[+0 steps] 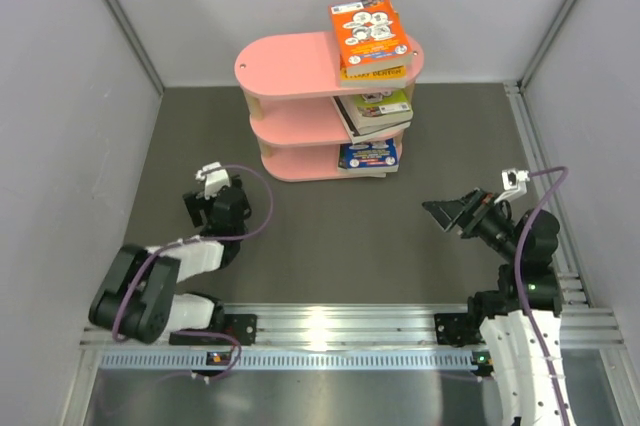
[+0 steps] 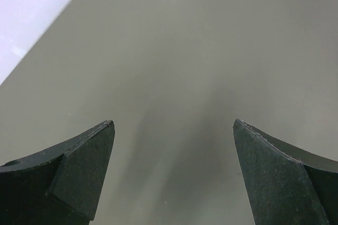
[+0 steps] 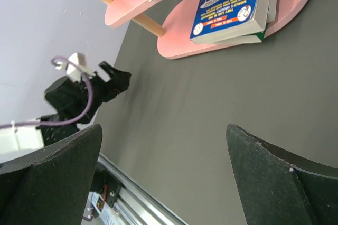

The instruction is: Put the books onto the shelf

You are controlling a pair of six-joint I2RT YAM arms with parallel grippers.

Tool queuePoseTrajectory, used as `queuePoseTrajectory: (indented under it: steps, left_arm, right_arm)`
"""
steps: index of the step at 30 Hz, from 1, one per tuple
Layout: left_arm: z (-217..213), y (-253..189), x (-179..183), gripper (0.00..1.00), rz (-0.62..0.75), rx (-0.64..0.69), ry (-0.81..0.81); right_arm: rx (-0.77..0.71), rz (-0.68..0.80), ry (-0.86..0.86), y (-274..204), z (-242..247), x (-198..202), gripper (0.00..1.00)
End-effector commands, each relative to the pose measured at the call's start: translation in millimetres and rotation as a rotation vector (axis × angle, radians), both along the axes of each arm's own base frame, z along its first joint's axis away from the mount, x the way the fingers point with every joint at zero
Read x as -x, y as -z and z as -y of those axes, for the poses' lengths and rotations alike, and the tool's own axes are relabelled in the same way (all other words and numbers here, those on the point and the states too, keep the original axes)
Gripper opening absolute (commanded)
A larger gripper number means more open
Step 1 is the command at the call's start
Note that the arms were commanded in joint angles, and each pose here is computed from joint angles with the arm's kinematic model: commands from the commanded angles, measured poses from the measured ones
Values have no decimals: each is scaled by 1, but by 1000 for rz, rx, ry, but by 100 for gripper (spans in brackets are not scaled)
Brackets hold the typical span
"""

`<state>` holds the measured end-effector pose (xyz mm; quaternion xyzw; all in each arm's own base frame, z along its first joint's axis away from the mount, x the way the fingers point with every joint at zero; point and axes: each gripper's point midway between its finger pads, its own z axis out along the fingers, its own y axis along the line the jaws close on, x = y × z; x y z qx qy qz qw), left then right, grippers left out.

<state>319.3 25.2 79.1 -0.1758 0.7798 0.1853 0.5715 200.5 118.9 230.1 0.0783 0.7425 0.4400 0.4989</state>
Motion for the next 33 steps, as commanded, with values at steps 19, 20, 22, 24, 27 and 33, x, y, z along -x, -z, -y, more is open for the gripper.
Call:
queuePoseTrajectory:
  steps: [19,20,22,24,27,33]
  left_arm:
    - [0,-10,-62,96,228,24,242]
    - [1,-4,-60,97,201,30,246]
    - [1,-8,-63,99,197,47,240]
    - [1,-8,-63,99,198,45,239]
    - [1,-8,-63,99,198,41,240]
    - [1,-9,-63,99,199,41,240]
  right_arm:
    - [318,100,223,3,51,-67,100]
    - [341,101,264,5,58,-73,100]
    - [346,44,274,14,62,-80,100]
    - [340,-1,169,19,48,-84,100]
    - [279,-63,69,33,32,-90,100]
    - [256,60,82,25,30,-97,100]
